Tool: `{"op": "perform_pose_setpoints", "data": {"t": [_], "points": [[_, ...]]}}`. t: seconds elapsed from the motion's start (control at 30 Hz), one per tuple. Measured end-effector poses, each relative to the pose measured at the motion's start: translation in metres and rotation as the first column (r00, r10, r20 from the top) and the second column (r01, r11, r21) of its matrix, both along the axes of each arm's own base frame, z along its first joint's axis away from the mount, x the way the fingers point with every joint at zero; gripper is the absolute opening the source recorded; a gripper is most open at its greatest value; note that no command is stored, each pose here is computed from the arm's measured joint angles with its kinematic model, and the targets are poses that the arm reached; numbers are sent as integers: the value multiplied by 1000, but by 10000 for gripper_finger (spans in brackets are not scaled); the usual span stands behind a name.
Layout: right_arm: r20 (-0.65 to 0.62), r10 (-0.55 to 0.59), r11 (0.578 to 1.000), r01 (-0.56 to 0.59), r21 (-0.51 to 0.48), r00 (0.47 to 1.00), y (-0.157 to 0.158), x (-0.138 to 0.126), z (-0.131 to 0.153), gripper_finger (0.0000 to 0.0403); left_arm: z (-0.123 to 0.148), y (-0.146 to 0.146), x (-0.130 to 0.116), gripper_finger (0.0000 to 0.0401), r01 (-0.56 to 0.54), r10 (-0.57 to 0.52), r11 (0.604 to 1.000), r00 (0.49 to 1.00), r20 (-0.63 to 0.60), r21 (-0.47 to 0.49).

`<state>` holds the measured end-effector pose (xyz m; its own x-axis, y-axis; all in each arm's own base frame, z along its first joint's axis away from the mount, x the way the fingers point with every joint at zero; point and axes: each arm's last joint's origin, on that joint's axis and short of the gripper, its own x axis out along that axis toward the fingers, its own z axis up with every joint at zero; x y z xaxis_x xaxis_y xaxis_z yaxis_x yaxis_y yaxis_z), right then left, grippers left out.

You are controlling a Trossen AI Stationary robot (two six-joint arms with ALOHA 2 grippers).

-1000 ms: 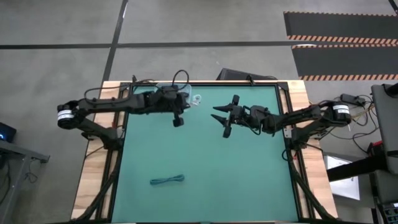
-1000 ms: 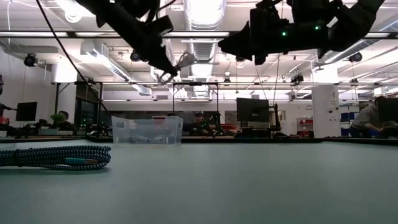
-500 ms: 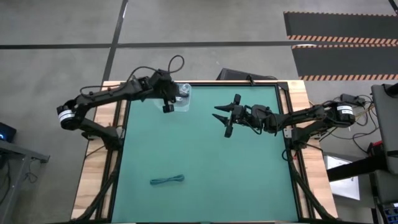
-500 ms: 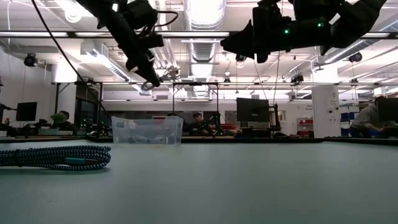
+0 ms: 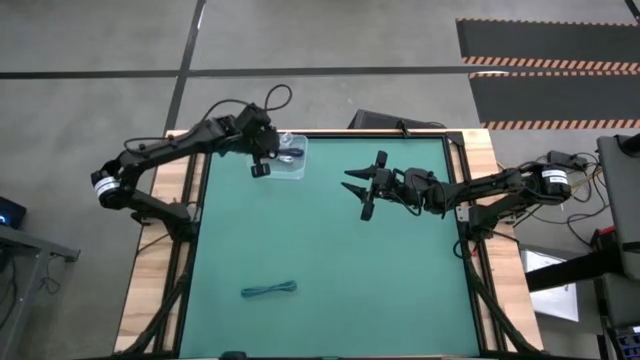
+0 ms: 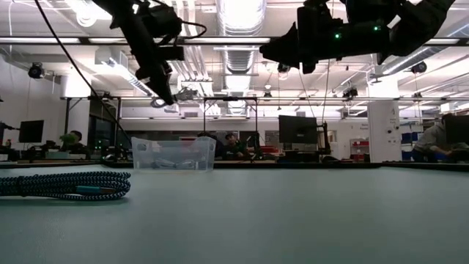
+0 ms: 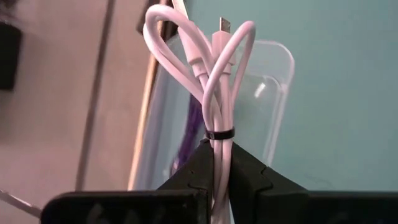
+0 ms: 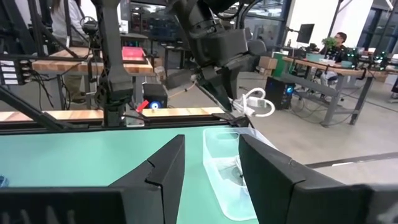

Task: Pick and place USB-C Cables
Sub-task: Put the white charger cable into the transparent bin

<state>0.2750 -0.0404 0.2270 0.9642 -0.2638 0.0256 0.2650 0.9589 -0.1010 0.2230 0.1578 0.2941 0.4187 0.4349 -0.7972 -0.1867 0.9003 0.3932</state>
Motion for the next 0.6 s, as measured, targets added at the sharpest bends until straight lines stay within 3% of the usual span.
{"op": "perform_pose_setpoints", "data": {"t": [0.27, 0.6], "points": [[-2, -25, 1000, 25, -10, 1000, -1, 0, 0, 144, 11, 8, 11, 5, -45, 26, 991, 989, -147, -127], [-14, -26, 1000, 25, -17, 1000, -1, 0, 0, 144, -16, 41, 44, 4, 6, -50, 986, 964, -260, -166]]}}
